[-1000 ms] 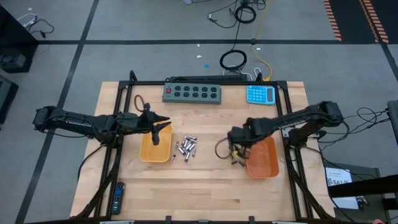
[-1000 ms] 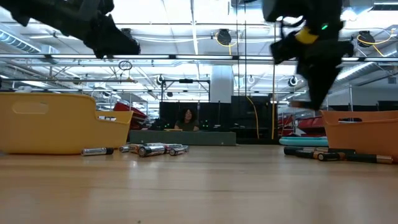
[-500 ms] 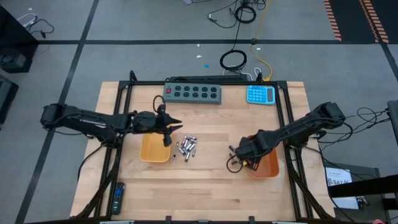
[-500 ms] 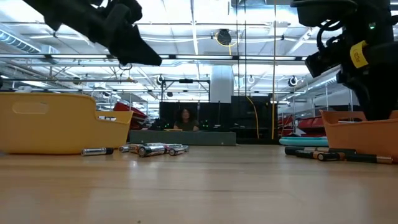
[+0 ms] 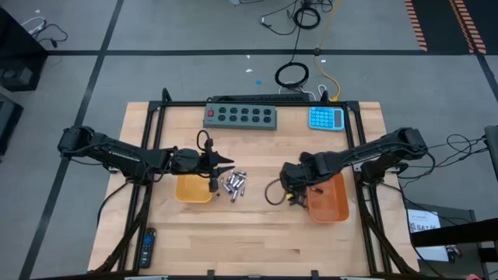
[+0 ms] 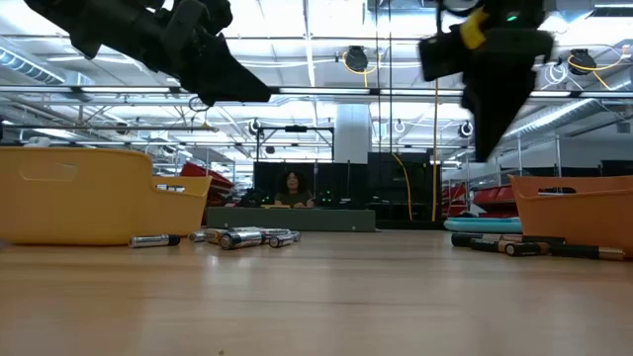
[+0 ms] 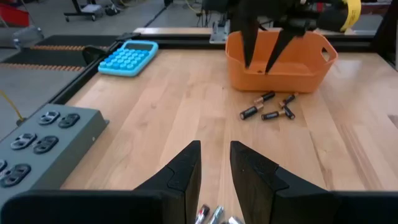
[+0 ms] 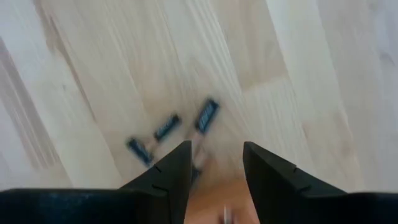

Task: Sort batteries
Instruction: Put the black battery into the orange bin, then put the silver battery into the yellow bin

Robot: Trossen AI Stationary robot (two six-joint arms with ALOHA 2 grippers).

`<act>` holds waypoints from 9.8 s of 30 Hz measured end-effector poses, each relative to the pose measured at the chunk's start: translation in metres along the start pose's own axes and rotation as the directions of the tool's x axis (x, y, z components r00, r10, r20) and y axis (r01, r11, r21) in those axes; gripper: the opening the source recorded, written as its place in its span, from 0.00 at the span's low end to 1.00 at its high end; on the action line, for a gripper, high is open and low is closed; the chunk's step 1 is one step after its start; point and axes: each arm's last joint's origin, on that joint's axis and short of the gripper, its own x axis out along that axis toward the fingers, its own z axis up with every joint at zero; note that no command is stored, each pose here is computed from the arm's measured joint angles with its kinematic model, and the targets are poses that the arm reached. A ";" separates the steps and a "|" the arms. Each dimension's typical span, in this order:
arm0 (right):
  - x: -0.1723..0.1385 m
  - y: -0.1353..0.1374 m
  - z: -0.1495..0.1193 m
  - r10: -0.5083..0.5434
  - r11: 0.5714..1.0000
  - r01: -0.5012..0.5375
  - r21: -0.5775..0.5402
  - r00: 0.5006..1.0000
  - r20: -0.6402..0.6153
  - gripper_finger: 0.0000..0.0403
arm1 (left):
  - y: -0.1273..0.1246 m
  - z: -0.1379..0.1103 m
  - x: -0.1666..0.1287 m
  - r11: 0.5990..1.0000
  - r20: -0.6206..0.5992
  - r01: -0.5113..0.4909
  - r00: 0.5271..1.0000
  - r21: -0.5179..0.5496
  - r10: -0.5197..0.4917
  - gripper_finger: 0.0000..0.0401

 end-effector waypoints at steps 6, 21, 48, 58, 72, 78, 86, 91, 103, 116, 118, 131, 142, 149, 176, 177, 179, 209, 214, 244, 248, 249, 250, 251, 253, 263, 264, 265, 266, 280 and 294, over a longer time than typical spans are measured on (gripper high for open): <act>0.027 -0.006 0.015 0.032 0.999 -0.033 -0.007 0.998 -0.055 0.38 | -0.013 -0.010 0.011 0.999 -0.024 0.006 1.000 0.045 -0.005 0.24; 0.072 -0.016 0.029 0.082 0.988 -0.046 0.146 0.965 -0.250 0.35 | -0.038 -0.032 0.046 0.995 0.052 0.057 0.997 0.079 -0.061 0.24; 0.109 -0.013 0.029 0.009 0.982 0.048 0.185 0.956 -0.295 0.05 | -0.030 -0.030 0.048 0.967 0.079 0.137 0.984 0.213 -0.157 0.24; 0.016 -0.009 0.016 -0.123 0.976 0.121 0.183 0.992 -0.001 0.05 | -0.015 -0.047 0.033 0.991 0.007 0.094 0.995 0.098 -0.095 0.24; 0.006 0.013 -0.083 -0.138 0.942 0.145 0.303 0.989 -0.046 0.21 | -0.009 -0.049 0.034 0.991 -0.189 0.069 0.981 0.118 -0.046 0.24; 0.014 0.008 -0.089 -0.139 0.957 0.145 0.250 0.989 -0.043 0.29 | -0.008 -0.050 0.034 0.999 -0.204 0.041 0.978 0.017 -0.037 0.24; 0.004 0.005 -0.077 -0.158 0.972 0.123 0.199 0.973 0.171 0.28 | -0.011 -0.038 0.037 0.999 -0.285 0.043 0.958 0.029 -0.033 0.37; 0.004 0.003 -0.056 -0.181 0.981 0.148 0.122 0.926 0.332 0.28 | -0.005 -0.012 0.041 0.998 -0.396 0.051 0.918 0.029 -0.035 0.42; 0.038 -0.022 -0.020 -0.122 0.988 0.152 0.016 0.726 0.676 0.28 | 0.003 -0.011 0.036 0.987 -0.573 0.159 0.810 0.012 -0.124 0.42; 0.050 -0.035 -0.024 -0.082 0.995 0.100 0.025 0.618 0.782 0.28 | -0.029 -0.006 0.059 0.945 -0.670 0.325 0.709 0.035 -0.219 0.42; 0.050 -0.037 -0.023 -0.072 0.995 0.093 0.018 0.626 0.776 0.28 | -0.034 -0.008 0.063 0.941 -0.688 0.337 0.691 0.037 -0.221 0.42; 0.051 -0.040 -0.023 -0.086 0.995 0.098 0.030 0.633 0.769 0.28 | -0.074 -0.017 0.082 0.958 -0.765 0.268 0.595 -0.100 -0.247 0.42; 0.052 -0.040 -0.023 -0.086 0.993 0.117 0.014 0.635 0.768 0.28 | -0.076 -0.028 0.089 0.967 -0.787 -0.053 0.593 -0.248 -0.169 0.42; 0.052 -0.040 -0.023 -0.086 0.992 0.130 0.003 0.637 0.766 0.28 | -0.076 -0.036 0.093 0.956 -0.802 -0.137 0.583 -0.258 -0.133 0.42; 0.053 -0.040 -0.024 -0.085 0.991 0.133 -0.003 0.646 0.759 0.28 | -0.066 -0.045 0.103 0.932 -0.810 -0.250 0.582 -0.260 -0.070 0.42; 0.053 -0.040 -0.024 -0.085 0.991 0.134 -0.003 0.647 0.758 0.28 | -0.066 -0.047 0.105 0.937 -0.815 -0.244 0.576 -0.250 -0.067 0.42; 0.053 -0.040 -0.024 -0.087 0.990 0.138 -0.005 0.652 0.753 0.28 | -0.066 -0.052 0.107 0.943 -0.825 -0.239 0.562 -0.232 -0.061 0.42; 0.053 -0.041 -0.024 -0.097 0.990 0.138 0.009 0.651 0.752 0.28 | -0.059 0.006 0.075 0.977 -0.735 -0.171 0.678 -0.125 0.025 0.12; 0.056 -0.042 -0.027 -0.095 0.991 0.135 0.008 0.655 0.750 0.28 | -0.044 0.028 0.033 0.971 -0.785 -0.206 0.618 -0.125 0.030 0.12; 0.046 -0.064 -0.005 0.045 0.987 0.108 -0.120 0.529 0.847 0.28 | -0.019 0.010 -0.005 0.963 -0.736 -0.170 0.621 0.209 0.269 0.50; 0.043 -0.072 -0.001 0.070 0.982 0.116 -0.146 0.497 0.865 0.28 | -0.020 0.018 0.007 0.984 -0.679 -0.152 0.714 0.089 0.172 0.50; 0.042 -0.073 0.000 0.079 0.982 0.110 -0.151 0.488 0.870 0.28 | -0.018 0.018 0.011 0.988 -0.686 -0.148 0.714 0.048 0.140 0.49; 0.042 -0.073 0.001 0.092 0.982 0.101 -0.159 0.478 0.873 0.28 | -0.016 0.016 0.015 0.990 -0.697 -0.141 0.709 0.009 0.108 0.49; 0.041 -0.074 0.002 0.094 0.983 0.098 -0.158 0.472 0.876 0.28 | -0.015 0.013 0.019 0.991 -0.712 -0.136 0.697 -0.017 0.084 0.48; 0.040 -0.075 0.002 0.110 0.982 0.086 -0.168 0.465 0.878 0.28 | -0.013 0.006 0.028 0.993 -0.738 -0.114 0.672 -0.031 0.054 0.45; 0.043 -0.087 0.004 0.061 0.975 0.160 -0.156 0.482 0.874 0.28 | -0.019 0.002 0.061 0.987 -0.785 0.127 0.619 0.101 0.001 0.37; 0.044 -0.090 0.005 0.051 0.975 0.163 -0.149 0.491 0.870 0.28 | -0.020 0.002 0.063 0.984 -0.793 0.141 0.609 0.109 0.000 0.37; 0.045 -0.092 0.005 0.044 0.976 0.165 -0.145 0.499 0.866 0.28 | -0.020 0.002 0.064 0.982 -0.800 0.149 0.601 0.115 0.002 0.37; 0.046 -0.095 0.005 0.037 0.975 0.169 -0.141 0.506 0.862 0.28 | -0.021 0.002 0.067 0.980 -0.803 0.158 0.596 0.118 0.000 0.38; 0.047 -0.112 0.008 0.040 0.975 0.168 -0.145 0.511 0.859 0.28 | -0.028 -0.018 0.078 0.924 -0.892 0.335 0.451 0.183 0.013 0.43; 0.048 -0.112 0.007 0.040 0.977 0.156 -0.142 0.523 0.852 0.28 | -0.031 -0.032 0.089 0.898 -0.909 0.401 0.418 0.180 -0.005 0.43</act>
